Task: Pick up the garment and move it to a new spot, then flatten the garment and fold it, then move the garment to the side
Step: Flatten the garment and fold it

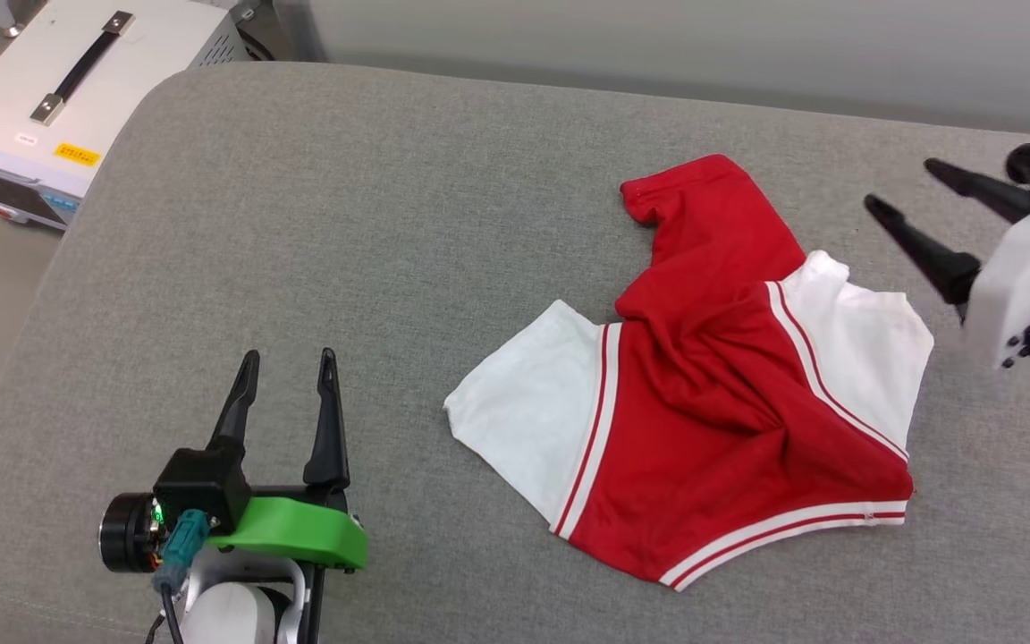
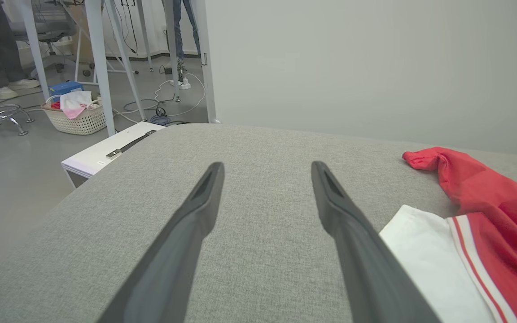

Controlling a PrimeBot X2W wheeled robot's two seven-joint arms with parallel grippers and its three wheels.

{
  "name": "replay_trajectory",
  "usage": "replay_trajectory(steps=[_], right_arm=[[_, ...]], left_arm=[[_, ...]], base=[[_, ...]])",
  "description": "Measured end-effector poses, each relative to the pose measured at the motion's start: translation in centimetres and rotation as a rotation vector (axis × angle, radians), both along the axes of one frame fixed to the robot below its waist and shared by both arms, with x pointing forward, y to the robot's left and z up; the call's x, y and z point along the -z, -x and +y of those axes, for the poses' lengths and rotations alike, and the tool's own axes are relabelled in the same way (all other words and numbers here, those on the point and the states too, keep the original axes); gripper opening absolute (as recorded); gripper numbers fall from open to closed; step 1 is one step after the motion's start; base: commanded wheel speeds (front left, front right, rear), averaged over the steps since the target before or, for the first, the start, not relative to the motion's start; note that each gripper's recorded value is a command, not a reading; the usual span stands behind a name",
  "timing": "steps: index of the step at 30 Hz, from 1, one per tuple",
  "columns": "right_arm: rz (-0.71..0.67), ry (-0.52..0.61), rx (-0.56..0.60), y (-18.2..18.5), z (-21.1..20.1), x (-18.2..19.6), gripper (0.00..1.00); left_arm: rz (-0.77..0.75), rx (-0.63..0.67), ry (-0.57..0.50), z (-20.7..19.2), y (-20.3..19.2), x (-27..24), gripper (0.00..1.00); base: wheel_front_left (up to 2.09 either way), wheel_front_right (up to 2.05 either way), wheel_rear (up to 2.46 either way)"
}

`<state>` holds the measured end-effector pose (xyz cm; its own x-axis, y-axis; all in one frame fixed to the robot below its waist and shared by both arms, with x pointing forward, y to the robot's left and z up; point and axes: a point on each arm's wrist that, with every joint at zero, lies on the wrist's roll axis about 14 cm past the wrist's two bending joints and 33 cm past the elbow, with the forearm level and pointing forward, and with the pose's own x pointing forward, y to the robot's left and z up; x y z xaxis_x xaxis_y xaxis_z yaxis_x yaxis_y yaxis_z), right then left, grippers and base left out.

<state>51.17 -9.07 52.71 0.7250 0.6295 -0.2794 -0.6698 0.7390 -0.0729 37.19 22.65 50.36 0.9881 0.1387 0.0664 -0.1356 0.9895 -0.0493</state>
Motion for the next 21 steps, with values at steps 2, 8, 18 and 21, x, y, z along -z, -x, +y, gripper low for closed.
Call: replay_trajectory(steps=[2, 8, 18, 21], right_arm=[[-0.008, 0.018, 0.036, -0.4, -1.7, -0.9, 1.00], [0.123, 0.158, 0.144, -0.9, -6.8, 0.5, 1.00], [0.482, 0.335, 0.159, 1.2, -8.4, 7.8, 1.00], [0.541, 0.356, 0.144, 1.6, -7.5, 10.0, 1.00]], left_arm=[[-0.005, 0.015, -0.010, -0.3, -0.1, -0.2, 1.00], [0.006, 0.025, -0.015, -0.6, -0.2, 0.2, 1.00], [0.049, 0.033, -0.015, -0.9, -0.9, 1.6, 1.00], [0.058, 0.036, -0.016, -0.9, -1.3, 2.0, 1.00]], base=[[0.00, 0.00, 0.00], [0.00, 0.00, 0.00], [0.00, 0.00, 0.00], [0.00, 0.00, 0.00]])
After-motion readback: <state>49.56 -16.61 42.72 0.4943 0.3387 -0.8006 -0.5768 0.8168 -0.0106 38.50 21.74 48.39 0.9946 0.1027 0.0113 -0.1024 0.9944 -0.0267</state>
